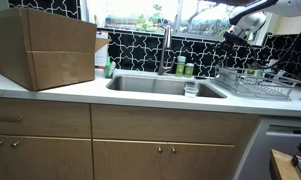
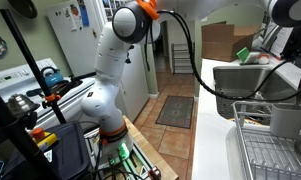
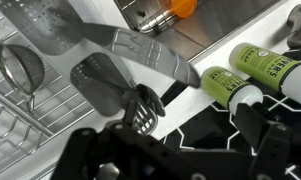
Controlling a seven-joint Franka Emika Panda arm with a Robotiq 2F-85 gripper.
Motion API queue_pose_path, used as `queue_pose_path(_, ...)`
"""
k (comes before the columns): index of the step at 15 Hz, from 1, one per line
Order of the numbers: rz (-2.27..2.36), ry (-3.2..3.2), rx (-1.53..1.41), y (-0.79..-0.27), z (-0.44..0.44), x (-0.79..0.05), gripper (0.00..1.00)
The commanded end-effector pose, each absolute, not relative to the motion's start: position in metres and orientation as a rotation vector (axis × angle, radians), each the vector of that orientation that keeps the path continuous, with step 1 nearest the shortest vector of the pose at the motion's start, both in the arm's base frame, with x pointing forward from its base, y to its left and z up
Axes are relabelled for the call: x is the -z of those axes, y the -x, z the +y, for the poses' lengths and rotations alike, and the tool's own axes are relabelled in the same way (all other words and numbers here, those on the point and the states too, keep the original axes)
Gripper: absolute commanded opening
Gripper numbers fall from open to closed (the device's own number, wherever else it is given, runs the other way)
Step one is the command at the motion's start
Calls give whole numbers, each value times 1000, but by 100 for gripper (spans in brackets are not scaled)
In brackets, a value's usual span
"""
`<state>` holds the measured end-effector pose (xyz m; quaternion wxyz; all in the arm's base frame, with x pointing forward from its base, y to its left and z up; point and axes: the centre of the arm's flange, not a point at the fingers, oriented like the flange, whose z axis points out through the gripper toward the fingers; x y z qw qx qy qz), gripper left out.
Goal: Pick up the silver fork and put it in the right gray cutlery holder on the dish rack, pick up the silver fork and silver spoon together and put it in the left gray cutlery holder on the dish rack
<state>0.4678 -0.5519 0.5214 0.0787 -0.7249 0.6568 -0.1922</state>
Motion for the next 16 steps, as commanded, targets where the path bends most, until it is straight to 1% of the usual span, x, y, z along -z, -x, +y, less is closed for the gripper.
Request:
queue_pose_path(1,1945,2203,547,-484,-572,-517,93)
queue_pose_path(3,1936,2212,532,-488,-573,-514,83)
queue_pose_path(4,1933,2215,525,-490,-573,-512,76)
queue_pose_path(6,1926,2222,509,-492,-575,-511,77)
queue_pose_path(7,1924,2224,504,-493,-575,-510,75)
queue_pose_path(8,1920,2231,498,-493,-575,-511,76)
queue_pose_path(11,1923,2250,472,-493,-576,-510,70)
queue_pose_path(12,1926,2260,468,-493,-576,-510,62)
queue_pose_path(15,1931,2291,440,-493,-577,-509,29)
queue_pose_path(16,1934,2300,433,-492,-577,-509,22)
